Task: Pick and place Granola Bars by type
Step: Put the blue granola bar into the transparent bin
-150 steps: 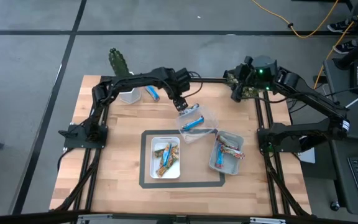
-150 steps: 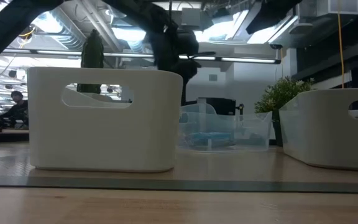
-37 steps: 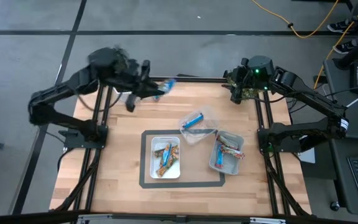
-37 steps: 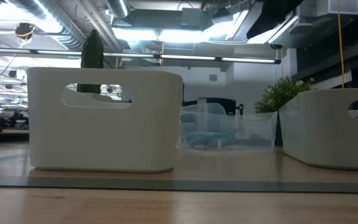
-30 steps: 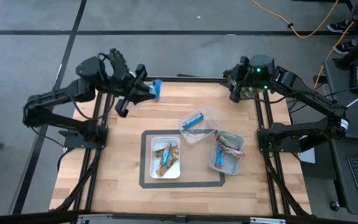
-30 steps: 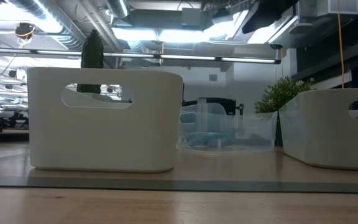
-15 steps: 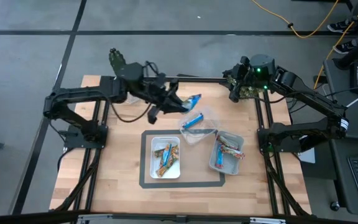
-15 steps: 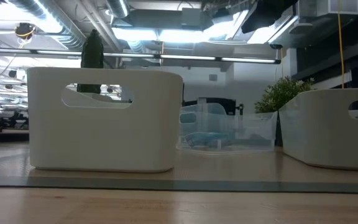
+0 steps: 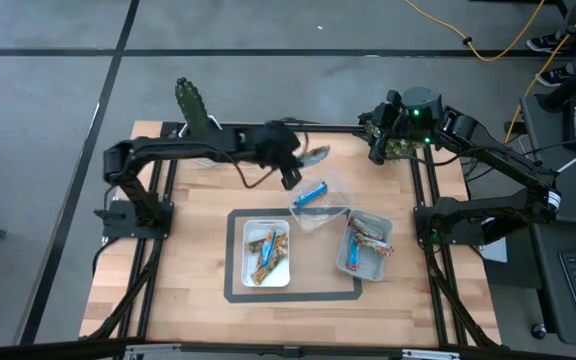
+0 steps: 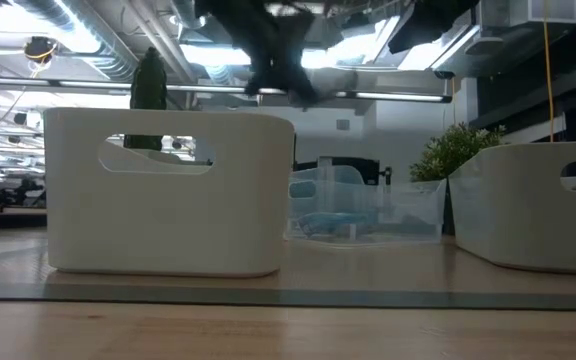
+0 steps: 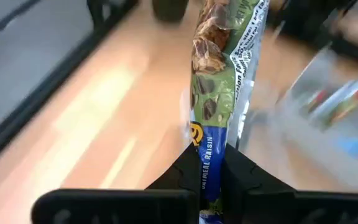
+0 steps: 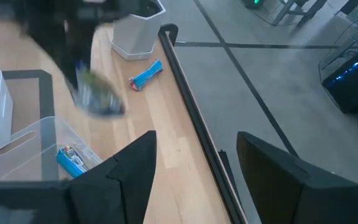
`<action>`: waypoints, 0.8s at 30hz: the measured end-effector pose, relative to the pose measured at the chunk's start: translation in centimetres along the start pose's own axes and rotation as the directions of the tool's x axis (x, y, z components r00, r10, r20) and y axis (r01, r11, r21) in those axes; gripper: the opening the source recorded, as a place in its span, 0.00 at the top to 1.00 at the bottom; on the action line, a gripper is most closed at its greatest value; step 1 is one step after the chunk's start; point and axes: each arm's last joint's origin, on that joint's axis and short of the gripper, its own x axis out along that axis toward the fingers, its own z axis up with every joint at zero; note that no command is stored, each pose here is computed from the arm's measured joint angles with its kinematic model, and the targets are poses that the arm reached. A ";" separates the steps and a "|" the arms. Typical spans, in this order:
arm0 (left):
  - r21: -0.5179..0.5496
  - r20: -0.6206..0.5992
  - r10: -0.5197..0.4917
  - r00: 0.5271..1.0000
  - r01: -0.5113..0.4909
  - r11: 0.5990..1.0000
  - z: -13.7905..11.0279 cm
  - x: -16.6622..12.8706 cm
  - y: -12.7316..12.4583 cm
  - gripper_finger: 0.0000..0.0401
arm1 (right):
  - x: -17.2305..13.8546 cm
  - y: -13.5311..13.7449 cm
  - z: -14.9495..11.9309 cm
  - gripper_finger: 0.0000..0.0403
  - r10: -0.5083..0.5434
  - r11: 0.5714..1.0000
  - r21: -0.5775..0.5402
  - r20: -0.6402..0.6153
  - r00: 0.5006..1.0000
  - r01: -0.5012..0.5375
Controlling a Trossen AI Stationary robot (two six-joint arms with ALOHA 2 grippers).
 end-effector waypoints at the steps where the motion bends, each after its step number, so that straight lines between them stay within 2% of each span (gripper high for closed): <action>1: 0.014 -0.036 0.015 0.999 -0.015 1.000 -0.5 0.8 -0.2 0.96 | 0.0 0.0 0.0 0.44 0.000 1.000 0.000 0.000 1.000 0.000; 4: 0.039 -0.113 0.006 0.994 -0.001 0.999 -1.8 2.7 -1.1 0.96 | 0.0 0.0 0.0 0.44 0.000 1.000 0.008 0.000 1.000 0.000; 9: 0.029 -0.130 -0.022 0.991 0.026 0.999 -2.5 3.4 -2.6 0.96 | 0.0 0.0 0.0 0.44 0.000 1.000 0.012 0.000 1.000 0.000; 17: 0.042 -0.161 -0.116 0.980 0.125 0.991 -2.3 3.8 -1.6 0.96 | 0.0 0.0 0.0 0.44 0.000 1.000 0.011 0.000 1.000 0.000; 24: 0.126 -0.232 -0.114 0.966 0.146 0.981 -3.7 6.5 -1.6 0.96 | 0.1 0.0 0.0 0.44 0.000 1.000 0.011 -0.002 1.000 0.000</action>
